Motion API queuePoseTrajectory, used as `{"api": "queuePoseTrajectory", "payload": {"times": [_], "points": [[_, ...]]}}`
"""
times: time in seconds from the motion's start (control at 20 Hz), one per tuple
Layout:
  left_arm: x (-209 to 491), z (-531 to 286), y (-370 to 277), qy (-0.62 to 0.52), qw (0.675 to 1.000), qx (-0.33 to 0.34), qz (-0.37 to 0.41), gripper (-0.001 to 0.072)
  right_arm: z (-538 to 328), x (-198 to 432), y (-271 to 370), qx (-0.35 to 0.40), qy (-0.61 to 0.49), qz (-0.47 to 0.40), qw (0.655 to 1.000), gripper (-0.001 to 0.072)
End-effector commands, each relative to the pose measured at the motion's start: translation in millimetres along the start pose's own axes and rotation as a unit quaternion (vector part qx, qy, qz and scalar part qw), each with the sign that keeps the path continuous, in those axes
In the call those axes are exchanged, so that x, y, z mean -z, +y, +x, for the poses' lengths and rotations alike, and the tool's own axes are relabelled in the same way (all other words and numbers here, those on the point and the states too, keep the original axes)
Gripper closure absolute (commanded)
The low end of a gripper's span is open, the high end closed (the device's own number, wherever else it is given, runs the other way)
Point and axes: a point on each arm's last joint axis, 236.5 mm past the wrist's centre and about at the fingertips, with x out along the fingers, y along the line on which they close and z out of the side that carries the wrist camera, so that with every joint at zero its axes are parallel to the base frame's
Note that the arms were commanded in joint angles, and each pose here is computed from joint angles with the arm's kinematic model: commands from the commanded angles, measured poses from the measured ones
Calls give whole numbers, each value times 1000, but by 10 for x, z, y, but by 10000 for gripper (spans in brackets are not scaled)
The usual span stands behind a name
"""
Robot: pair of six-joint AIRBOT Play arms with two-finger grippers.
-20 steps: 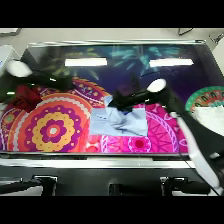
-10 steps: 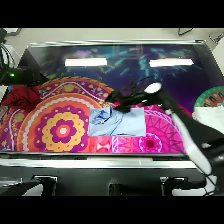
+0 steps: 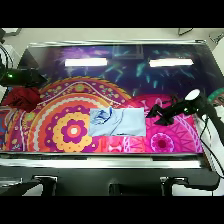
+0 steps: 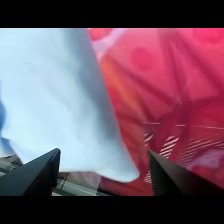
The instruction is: Fold the clothes and pants, and hang the long-sleeved shirts on hangers.
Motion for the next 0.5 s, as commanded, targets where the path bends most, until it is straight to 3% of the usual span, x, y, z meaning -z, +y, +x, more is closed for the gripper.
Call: {"api": "queuePoseTrajectory", "payload": {"times": [0.0, 0.25, 0.35, 0.45], "points": [[13, -6, 3, 3, 1000, -1, 0, 675, 313, 2, -29, -45, 2, -19, 999, 153], [13, -6, 3, 3, 1000, -1, -5, 675, 498, -44, 161, -118, 17, -11, 993, 203], [13, -6, 2, 3, 1000, 0, -5, 675, 525, -79, 248, -145, 16, -2, 989, 291], [14, -6, 2, 3, 1000, 0, -5, 675, 485, -65, 386, -177, 18, -13, 984, 470]]}}
